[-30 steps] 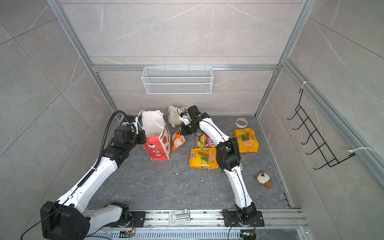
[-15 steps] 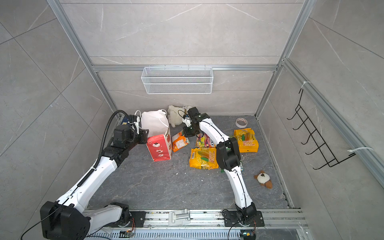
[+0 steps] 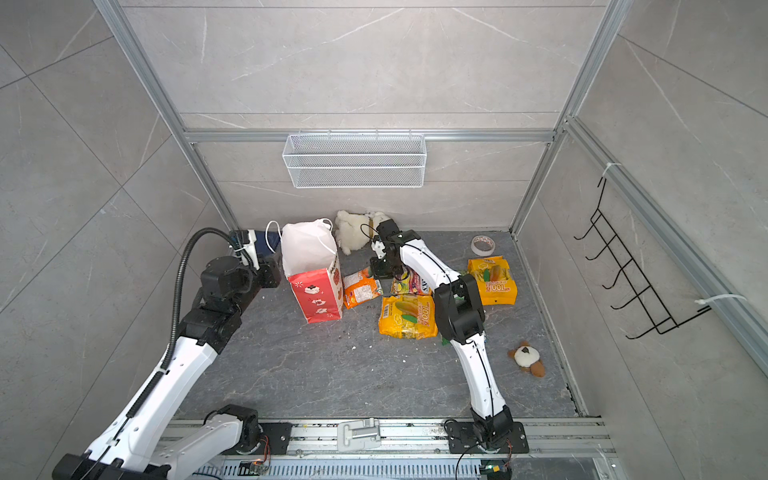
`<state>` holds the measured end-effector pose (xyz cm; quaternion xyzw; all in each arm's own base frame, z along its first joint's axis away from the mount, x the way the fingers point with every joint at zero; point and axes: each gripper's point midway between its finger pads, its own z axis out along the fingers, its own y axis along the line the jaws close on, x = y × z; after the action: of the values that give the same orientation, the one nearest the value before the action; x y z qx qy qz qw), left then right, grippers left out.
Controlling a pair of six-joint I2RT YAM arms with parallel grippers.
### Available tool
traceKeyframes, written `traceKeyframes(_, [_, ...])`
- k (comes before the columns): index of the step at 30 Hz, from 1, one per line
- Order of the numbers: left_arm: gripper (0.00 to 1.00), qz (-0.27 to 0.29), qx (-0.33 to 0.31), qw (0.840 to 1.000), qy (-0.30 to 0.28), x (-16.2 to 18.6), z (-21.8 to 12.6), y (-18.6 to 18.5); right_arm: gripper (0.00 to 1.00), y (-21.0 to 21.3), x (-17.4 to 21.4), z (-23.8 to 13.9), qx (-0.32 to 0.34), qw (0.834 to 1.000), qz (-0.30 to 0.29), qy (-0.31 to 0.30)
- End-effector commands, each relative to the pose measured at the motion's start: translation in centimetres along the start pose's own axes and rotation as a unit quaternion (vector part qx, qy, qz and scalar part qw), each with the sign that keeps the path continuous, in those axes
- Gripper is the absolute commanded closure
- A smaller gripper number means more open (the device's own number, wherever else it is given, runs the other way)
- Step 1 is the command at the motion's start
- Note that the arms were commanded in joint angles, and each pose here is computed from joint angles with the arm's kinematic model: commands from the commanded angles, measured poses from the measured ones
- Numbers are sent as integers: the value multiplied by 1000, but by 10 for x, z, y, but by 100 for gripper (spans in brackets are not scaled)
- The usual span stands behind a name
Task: Take the snacks out of the paper bag
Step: 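Lower the orange packet beside the bag and open the right gripper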
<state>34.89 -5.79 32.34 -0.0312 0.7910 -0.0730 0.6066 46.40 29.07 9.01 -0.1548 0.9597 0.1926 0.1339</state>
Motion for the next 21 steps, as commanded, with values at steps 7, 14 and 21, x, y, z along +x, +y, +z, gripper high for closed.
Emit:
traceKeyframes(7, [56,-96,-70,992,43,45,28,55,78,3,-2,-42,25,999,27,-33])
traceKeyframes(14, [61,-131,-35,987,85,86,64,60,74,17,-7,-86,10,996,36,-76])
traceKeyframes(21, [62,-112,8,986,122,108,91,49,70,35,-7,-133,-26,988,17,-154])
